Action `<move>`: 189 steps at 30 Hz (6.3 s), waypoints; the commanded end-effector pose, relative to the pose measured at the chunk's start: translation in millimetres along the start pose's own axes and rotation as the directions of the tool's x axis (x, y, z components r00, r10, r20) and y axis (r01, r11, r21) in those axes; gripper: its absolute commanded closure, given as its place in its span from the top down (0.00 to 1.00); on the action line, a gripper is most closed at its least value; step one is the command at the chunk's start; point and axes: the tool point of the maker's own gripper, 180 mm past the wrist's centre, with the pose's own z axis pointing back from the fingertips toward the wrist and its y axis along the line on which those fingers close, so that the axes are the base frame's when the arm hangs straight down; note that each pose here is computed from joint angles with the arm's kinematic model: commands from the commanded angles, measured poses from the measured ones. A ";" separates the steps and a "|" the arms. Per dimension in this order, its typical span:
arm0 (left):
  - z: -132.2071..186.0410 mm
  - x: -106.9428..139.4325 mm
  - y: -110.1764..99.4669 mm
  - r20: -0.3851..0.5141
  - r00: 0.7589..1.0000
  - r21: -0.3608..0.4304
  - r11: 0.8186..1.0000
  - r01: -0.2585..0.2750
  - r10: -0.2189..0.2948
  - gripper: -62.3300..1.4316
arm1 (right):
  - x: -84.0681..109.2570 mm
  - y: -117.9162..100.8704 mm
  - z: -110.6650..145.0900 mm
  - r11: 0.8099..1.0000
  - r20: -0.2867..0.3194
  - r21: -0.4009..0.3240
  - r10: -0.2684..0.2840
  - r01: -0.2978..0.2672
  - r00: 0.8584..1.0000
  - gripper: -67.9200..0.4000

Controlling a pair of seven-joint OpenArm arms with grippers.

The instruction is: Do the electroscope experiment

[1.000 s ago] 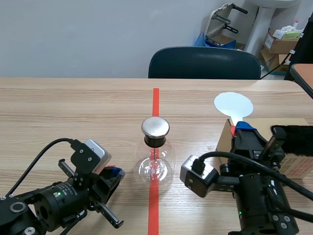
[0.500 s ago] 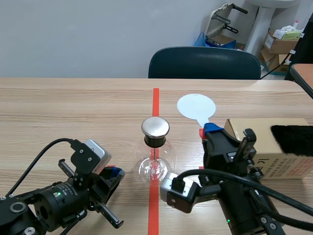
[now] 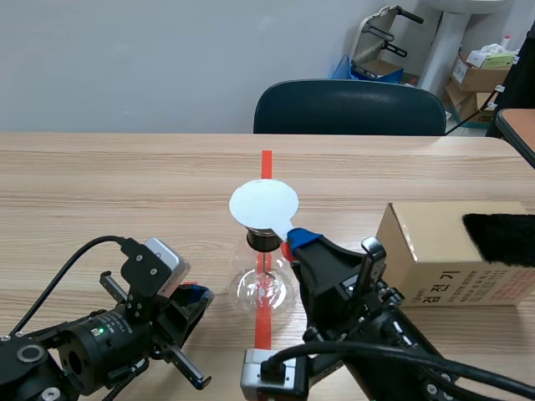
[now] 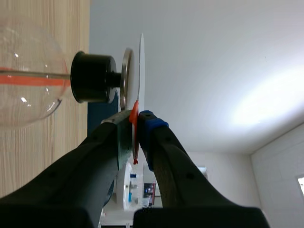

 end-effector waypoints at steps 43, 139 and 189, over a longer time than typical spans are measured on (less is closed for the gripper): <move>-2.1 12.5 -2.8 0.045 0.999 -0.006 1.000 -0.004 0.004 0.09 | 0.9 -8.4 -2.9 1.000 0.019 -0.030 0.011 -0.010 1.000 0.02; -2.0 13.7 -2.8 0.051 0.999 -0.006 1.000 -0.004 0.004 0.09 | -115.2 -8.5 36.7 0.999 -0.626 -0.031 -0.012 -0.010 0.780 0.02; -2.1 12.2 -2.8 0.043 0.999 -0.006 1.000 -0.004 0.004 0.09 | -7.0 -9.1 -3.6 0.999 -0.023 -0.033 0.010 -0.011 1.000 0.02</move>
